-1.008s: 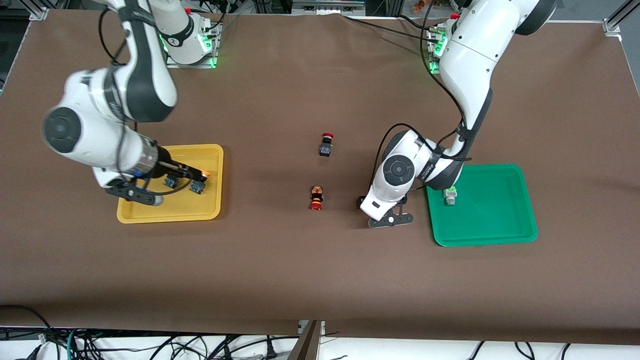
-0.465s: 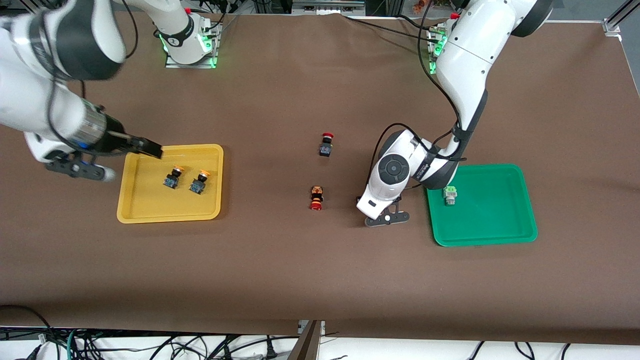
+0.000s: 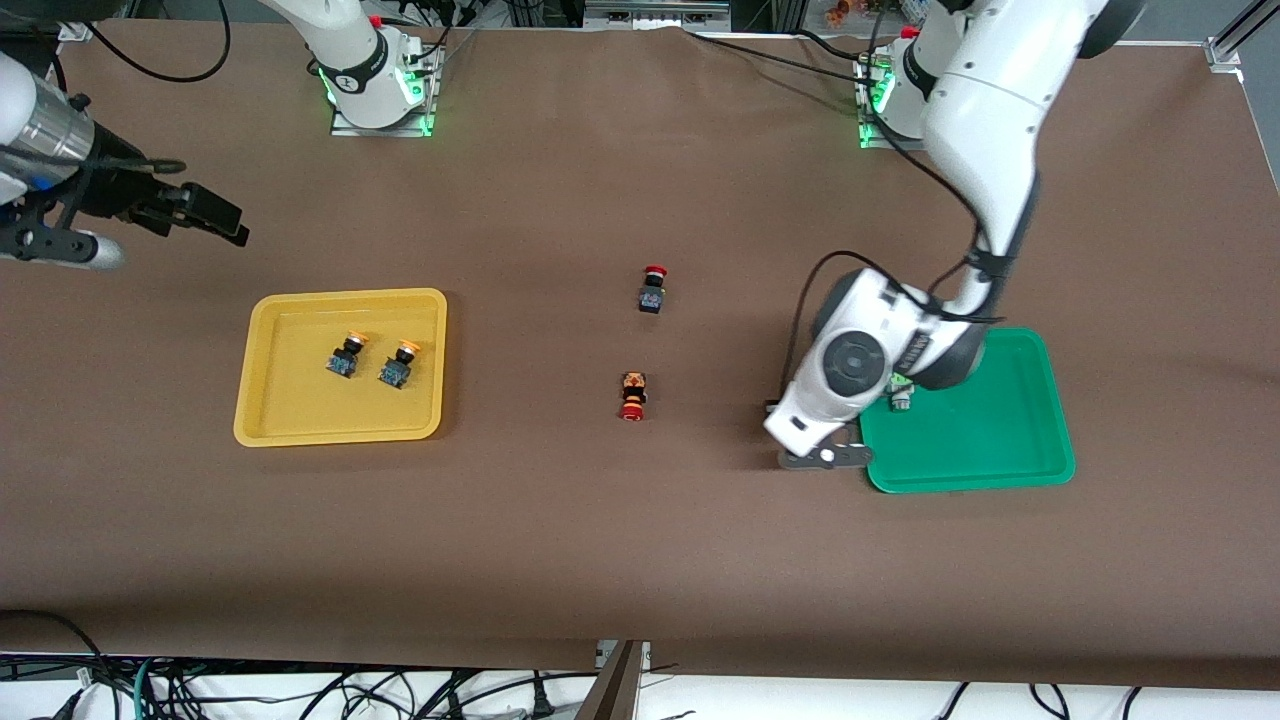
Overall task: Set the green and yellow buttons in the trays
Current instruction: 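Place the blue button in the yellow tray and withdraw the right gripper, then lower the green button into the green tray with the left gripper and release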
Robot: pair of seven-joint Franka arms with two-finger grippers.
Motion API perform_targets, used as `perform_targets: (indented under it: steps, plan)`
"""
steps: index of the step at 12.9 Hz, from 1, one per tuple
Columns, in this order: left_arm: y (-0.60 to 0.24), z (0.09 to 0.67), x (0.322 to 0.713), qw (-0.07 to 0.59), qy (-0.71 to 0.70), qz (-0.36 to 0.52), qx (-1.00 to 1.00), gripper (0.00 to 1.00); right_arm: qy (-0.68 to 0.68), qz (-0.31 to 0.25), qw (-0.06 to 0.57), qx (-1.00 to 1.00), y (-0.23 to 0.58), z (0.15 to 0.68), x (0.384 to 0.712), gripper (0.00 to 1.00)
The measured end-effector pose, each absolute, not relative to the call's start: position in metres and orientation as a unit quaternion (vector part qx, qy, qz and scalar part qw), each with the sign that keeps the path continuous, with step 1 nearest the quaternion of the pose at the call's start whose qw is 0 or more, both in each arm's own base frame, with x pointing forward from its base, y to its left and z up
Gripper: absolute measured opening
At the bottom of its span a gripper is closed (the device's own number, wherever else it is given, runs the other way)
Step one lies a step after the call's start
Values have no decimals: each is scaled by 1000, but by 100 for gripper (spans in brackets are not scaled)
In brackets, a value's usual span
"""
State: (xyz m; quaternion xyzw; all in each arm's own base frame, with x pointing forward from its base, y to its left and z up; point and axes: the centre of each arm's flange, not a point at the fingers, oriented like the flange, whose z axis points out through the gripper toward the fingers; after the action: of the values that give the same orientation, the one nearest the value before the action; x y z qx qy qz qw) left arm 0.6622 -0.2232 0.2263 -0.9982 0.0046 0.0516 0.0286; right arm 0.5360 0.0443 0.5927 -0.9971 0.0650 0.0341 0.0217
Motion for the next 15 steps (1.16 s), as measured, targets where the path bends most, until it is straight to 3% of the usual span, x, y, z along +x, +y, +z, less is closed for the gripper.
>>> perform_targets:
  steps: [3,6,13,15]
  plan:
    - [-119,235,678,5,42,75,-996,41,45,25,12,-999,41,598,536,100]
    - [-38,219,667,-17,58,101,-993,41,40,16,7,-999,44,606,537,100]
    - [36,175,612,-34,60,91,-993,41,23,1,-27,-999,50,607,561,100]
    - [36,182,614,-34,58,85,-994,58,23,4,-27,-999,51,603,564,100]
